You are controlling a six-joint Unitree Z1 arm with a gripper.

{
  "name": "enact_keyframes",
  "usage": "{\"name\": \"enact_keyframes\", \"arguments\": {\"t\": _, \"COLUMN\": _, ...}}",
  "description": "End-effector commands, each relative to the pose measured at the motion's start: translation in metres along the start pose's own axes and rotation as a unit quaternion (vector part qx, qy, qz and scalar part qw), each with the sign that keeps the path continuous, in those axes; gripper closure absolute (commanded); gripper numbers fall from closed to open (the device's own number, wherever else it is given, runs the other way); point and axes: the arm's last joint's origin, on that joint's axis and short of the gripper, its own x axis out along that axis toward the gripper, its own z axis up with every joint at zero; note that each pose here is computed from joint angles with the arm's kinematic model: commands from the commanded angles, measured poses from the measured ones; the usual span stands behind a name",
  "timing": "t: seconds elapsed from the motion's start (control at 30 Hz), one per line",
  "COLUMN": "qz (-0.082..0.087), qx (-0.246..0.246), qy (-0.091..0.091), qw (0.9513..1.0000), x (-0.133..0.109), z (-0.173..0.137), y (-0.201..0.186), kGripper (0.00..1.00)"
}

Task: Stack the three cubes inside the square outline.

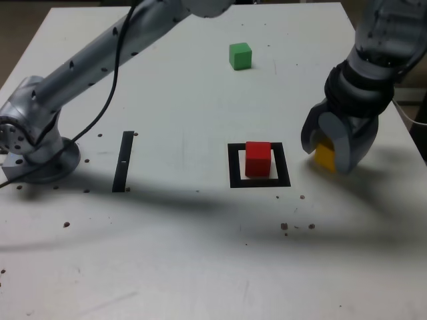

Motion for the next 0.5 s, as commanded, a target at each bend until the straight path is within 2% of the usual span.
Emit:
{"name": "enact_keyframes", "arguments": {"t": 0.0, "qz": 0.001, "qx": -0.011, "qy": -0.006, "qw": 0.9999, "x": -0.016, "z": -0.009, "y": -0.005, "kGripper": 0.72}}
{"name": "enact_keyframes", "arguments": {"t": 0.23, "qz": -0.01, "qx": -0.083, "qy": -0.015, "qw": 0.9964, "x": -0.045, "z": -0.035, "y": -0.02, "kGripper": 0.72}}
{"name": "enact_keyframes", "arguments": {"t": 0.37, "qz": -0.029, "qx": -0.134, "qy": -0.013, "qw": 0.9905, "x": -0.052, "z": -0.049, "y": -0.031, "kGripper": 0.72}}
{"name": "enact_keyframes", "arguments": {"t": 0.47, "qz": -0.049, "qx": -0.17, "qy": -0.004, "qw": 0.9842, "x": -0.051, "z": -0.057, "y": -0.038, "kGripper": 0.72}}
